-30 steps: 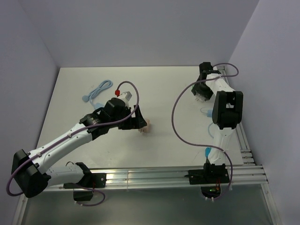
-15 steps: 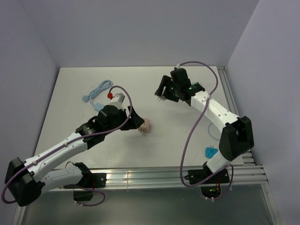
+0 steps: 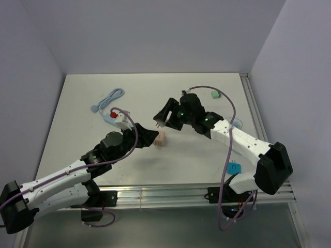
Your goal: Insert the plug
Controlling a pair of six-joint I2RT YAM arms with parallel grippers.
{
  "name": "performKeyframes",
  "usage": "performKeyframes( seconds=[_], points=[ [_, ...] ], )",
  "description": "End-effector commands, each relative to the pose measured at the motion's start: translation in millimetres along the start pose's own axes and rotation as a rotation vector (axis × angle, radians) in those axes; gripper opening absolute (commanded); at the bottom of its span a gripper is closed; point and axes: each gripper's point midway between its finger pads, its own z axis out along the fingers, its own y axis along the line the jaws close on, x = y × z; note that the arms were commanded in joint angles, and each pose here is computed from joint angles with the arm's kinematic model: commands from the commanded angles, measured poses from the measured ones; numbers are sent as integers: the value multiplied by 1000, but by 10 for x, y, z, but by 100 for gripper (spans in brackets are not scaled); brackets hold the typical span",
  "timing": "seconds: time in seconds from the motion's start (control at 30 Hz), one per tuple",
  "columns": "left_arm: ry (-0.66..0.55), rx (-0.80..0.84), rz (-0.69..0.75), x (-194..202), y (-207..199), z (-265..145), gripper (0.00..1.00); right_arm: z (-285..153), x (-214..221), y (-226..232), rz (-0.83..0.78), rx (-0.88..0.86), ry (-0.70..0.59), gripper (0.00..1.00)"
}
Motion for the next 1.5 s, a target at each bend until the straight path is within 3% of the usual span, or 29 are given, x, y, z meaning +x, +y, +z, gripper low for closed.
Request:
performKeyframes(
  seconds=[0.0,0.47,0.57,0.9,1.1,1.13,1.23,1.27,1.37,1.4,1.47],
  points=[
    [-93,-1,11,-101,-96,57,66,-91,-4,420,16,-107,-34,0],
    [-130,-155,36,-87,57,61,59,-255,389,570,-62,-131,3,0],
    [-131,-170,33,-84,81,67,54,-263,428,576,-61,-135,7,0],
    [-152,-163,26,-145,58,39,52,-236,622,590,-80,-130,41,0],
    [-149,-173,30,-152,67,30,31,-247,700,665,-100,-147,60,0],
    [-150,-168,37,-162,56,23,20,-253,710,683,-101,-152,66,0],
    [-154,-161,36,-197,26,3,0,-249,729,692,-105,-151,74,0],
    [-156,-165,37,-213,27,-8,0,-253,734,701,-109,-154,76,1],
    [-164,-160,38,-244,16,-38,0,-251,730,713,-132,-155,77,15],
    [-169,-152,32,-264,2,-61,0,-262,722,710,-157,-148,76,35],
    [-166,-147,31,-251,15,-89,0,-280,705,726,-190,-151,74,60]
  ],
)
